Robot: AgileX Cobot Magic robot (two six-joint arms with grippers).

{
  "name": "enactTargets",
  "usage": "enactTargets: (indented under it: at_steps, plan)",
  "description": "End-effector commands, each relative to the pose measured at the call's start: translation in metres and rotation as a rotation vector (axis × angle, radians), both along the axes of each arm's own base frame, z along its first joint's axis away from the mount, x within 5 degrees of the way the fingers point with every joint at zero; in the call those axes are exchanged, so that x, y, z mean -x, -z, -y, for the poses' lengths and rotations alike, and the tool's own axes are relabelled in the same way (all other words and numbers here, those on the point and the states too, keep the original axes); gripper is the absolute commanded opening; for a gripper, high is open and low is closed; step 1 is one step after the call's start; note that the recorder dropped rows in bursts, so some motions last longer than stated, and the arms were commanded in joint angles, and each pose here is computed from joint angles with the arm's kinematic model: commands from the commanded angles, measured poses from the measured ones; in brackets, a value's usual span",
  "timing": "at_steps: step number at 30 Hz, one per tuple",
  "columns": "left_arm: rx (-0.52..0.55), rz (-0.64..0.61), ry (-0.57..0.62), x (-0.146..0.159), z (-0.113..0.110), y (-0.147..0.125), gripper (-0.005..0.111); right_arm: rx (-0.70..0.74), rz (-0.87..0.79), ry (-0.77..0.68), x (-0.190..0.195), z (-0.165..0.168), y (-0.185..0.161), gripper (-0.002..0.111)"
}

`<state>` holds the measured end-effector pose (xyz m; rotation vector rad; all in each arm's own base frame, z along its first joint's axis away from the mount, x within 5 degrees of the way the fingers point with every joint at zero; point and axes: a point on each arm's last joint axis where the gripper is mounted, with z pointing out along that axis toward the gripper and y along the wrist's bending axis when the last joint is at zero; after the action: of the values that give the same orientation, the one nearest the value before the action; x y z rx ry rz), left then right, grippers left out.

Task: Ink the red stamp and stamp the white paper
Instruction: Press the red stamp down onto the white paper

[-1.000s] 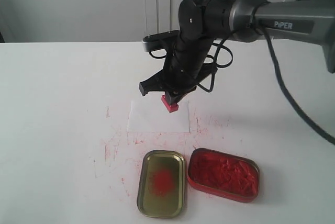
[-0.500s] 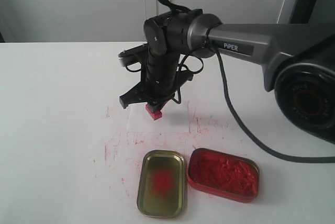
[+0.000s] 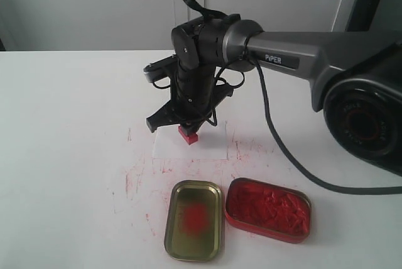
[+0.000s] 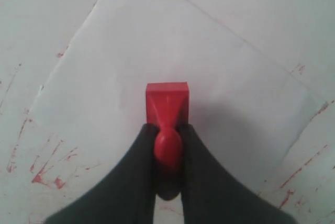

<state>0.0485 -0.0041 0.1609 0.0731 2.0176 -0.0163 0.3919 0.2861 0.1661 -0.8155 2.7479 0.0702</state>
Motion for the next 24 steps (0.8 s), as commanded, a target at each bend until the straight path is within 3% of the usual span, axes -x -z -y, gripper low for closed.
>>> enactTargets:
  at_steps: [1, 24]
  plan:
    - [0.000, -0.011, 0.003, 0.001, 0.000, 0.003, 0.000, -0.009, 0.013, 0.015, -0.003, -0.001, 0.003, 0.000]
    - [0.000, -0.011, 0.003, 0.001, 0.000, 0.003, 0.000, 0.159, -0.206, 0.024, 0.005, 0.005, 0.089, 0.000]
